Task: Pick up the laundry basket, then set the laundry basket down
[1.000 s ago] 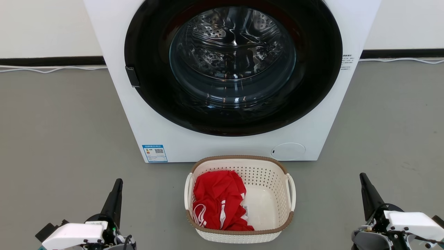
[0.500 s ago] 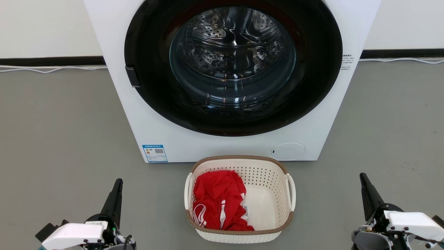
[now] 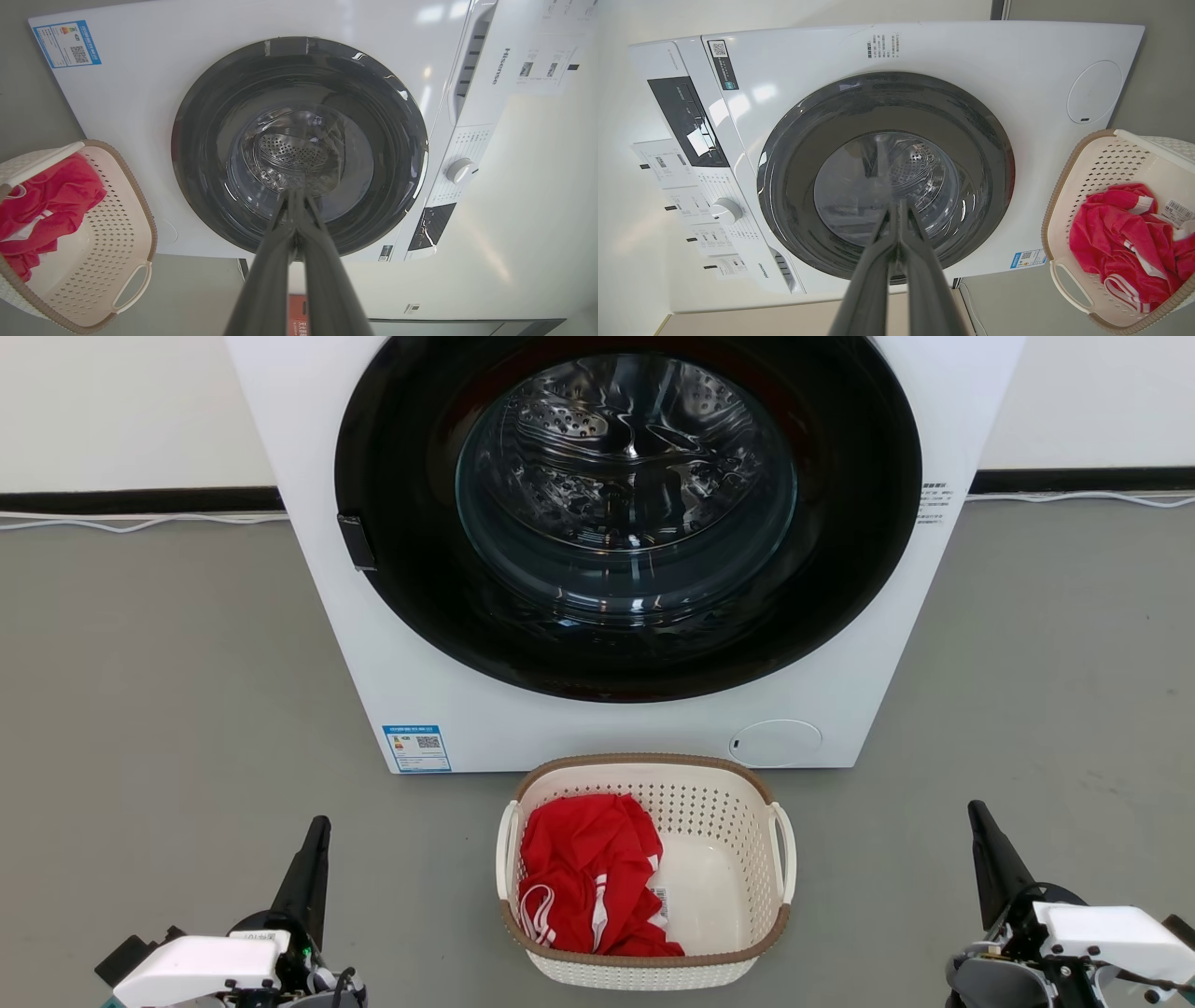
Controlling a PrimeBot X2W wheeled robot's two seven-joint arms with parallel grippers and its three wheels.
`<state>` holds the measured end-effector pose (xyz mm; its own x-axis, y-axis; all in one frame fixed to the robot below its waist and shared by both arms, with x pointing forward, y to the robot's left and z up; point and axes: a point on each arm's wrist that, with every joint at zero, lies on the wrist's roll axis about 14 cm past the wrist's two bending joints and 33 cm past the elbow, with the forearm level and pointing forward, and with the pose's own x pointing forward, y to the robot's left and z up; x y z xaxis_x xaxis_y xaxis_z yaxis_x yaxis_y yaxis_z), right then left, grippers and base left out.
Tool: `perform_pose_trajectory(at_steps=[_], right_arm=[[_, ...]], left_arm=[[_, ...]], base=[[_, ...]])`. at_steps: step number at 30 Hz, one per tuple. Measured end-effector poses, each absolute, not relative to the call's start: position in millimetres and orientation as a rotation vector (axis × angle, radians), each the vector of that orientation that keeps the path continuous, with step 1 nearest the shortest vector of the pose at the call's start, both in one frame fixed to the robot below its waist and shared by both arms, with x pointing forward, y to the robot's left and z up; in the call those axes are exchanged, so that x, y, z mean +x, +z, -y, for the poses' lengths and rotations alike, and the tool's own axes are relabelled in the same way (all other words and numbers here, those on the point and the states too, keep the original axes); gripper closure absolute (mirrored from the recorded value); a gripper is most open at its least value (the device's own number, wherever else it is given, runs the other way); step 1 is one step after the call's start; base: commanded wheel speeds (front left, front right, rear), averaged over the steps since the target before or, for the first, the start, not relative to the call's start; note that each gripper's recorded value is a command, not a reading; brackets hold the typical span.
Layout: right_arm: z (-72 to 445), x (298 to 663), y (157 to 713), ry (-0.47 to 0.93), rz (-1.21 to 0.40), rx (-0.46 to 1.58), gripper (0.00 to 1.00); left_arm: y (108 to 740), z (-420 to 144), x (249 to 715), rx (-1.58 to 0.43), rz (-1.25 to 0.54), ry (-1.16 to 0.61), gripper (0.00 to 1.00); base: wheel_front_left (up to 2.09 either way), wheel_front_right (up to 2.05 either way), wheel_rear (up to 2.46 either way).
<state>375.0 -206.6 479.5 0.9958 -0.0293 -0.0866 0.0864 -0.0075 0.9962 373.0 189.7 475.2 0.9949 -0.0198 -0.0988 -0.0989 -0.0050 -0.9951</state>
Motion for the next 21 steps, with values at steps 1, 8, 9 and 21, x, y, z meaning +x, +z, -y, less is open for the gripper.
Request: perform_pose_trajectory(at_steps=[1, 8, 9, 21], right_arm=[[206.6, 375.0, 479.5, -0.091, -0.045, 1.576, 1.00], [206.6, 375.1, 479.5, -0.091, -0.045, 1.576, 1.00], [206.6, 375.0, 479.5, -0.091, -0.045, 1.576, 1.00], [206.6, 375.0, 479.5, -0.091, -0.045, 1.576, 1.00]], left_arm=[[475.2, -189.7, 373.0, -1.575, -0.093, 0.062, 1.00], [475.2, -189.7, 373.0, -1.575, -0.093, 0.062, 1.00], [475.3, -189.7, 373.0, -1.575, -0.093, 0.062, 1.00], [475.3, -189.7, 373.0, -1.575, -0.093, 0.062, 1.00]], base=[[0.00, 0.00, 0.00], [0.00, 0.00, 0.00], [0.00, 0.00, 0.00], [0.00, 0.00, 0.00]])
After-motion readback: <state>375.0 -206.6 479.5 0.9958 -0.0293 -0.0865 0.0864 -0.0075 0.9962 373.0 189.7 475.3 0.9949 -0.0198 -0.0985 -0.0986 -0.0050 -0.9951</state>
